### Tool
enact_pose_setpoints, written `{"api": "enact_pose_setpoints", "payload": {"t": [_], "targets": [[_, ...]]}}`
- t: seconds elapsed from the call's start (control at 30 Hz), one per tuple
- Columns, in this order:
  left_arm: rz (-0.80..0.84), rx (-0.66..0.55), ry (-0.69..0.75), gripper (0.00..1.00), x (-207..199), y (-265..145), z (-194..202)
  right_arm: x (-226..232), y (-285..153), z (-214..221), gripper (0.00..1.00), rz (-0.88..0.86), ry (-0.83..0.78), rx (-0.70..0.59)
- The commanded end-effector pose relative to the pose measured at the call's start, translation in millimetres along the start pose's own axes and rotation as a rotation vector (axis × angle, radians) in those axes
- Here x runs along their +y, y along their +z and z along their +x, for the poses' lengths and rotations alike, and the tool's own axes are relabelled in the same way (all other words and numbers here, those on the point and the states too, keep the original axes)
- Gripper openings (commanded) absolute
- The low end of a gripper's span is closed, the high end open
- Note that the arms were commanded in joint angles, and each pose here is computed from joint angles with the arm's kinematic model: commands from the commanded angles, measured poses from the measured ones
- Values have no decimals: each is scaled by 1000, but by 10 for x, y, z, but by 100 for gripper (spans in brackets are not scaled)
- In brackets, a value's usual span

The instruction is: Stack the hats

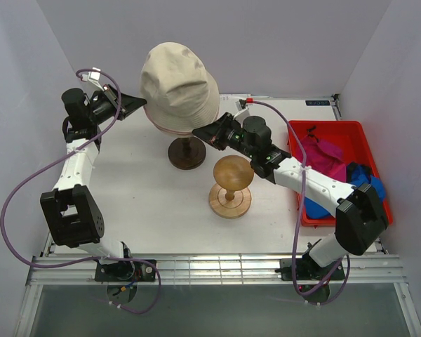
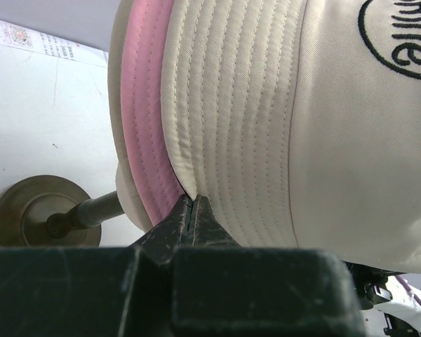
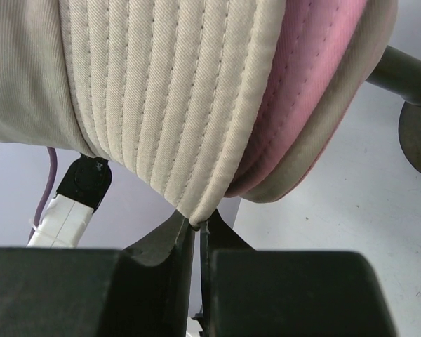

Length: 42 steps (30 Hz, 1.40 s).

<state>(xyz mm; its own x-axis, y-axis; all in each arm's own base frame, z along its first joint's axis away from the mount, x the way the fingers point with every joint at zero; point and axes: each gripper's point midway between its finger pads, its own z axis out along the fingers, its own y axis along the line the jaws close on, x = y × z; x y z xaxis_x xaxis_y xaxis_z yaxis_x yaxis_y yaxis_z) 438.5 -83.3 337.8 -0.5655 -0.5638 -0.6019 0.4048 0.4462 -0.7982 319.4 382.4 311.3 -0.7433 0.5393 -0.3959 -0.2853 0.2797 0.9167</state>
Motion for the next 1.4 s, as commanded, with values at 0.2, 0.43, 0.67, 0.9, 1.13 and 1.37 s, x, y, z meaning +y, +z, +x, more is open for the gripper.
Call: {"api": "enact_pose_setpoints", "payload": {"t": [0.2,0.43,0.67,0.9,1.13,1.37], "targets": [[-28,2,5,0,-21,8,-46,267,13,-61,35,-50,-65,54],[-12,-8,15,0,-104,35,-164,465,-238,-134,52,-96,-118,58],[5,-17,12,0,-140,26,-232,586,-486,-395,52,-111,-189,23],[10,-25,-6,0,-105,58,-306,383,-460,-1222,54,-120,-229,-8],[16,-25,-16,0,-66,116,-411,309,-70,-1694,54,-199,-273,47],[26,-13,-24,0,-31,172,-499,229,203,-1819,54,-251,-265,71]]}}
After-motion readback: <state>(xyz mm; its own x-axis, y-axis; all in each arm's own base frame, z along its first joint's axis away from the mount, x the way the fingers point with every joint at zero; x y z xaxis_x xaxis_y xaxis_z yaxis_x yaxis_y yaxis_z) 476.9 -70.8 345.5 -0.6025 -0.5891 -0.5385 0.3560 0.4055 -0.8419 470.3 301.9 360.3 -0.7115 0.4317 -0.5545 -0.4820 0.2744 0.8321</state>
